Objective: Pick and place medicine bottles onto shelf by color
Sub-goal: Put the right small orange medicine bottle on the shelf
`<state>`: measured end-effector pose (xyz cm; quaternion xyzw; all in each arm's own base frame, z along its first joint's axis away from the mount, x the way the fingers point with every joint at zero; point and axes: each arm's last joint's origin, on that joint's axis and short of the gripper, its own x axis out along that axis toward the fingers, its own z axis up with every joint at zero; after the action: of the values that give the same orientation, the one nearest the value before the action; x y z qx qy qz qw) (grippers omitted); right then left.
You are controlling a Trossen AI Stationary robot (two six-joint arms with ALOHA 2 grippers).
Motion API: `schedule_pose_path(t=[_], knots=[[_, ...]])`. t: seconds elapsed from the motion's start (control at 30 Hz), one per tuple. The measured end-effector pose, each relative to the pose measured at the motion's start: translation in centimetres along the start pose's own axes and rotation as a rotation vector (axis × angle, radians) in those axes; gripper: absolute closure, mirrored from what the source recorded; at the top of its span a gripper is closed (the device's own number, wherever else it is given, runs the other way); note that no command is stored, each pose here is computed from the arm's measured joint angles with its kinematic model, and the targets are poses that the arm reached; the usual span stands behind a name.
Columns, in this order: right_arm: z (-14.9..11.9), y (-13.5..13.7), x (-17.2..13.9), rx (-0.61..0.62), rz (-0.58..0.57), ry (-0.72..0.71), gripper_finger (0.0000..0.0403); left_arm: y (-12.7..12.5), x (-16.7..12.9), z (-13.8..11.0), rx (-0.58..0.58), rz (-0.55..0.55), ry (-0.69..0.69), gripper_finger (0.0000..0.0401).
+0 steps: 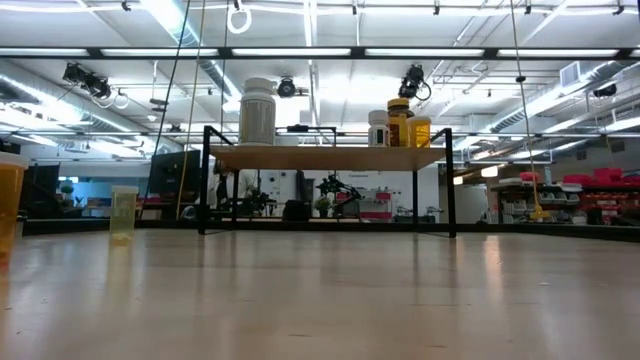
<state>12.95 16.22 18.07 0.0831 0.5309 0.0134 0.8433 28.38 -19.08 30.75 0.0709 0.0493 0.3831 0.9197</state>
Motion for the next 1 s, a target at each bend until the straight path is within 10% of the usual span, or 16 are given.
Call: schedule_pose_path(t=[1.0], knots=[[-0.9,2.3,3.7,-0.108,-0.057,0.154,0.013,0.0,0.0,0.0,-0.003,-0.001,0.0,0.0001]])
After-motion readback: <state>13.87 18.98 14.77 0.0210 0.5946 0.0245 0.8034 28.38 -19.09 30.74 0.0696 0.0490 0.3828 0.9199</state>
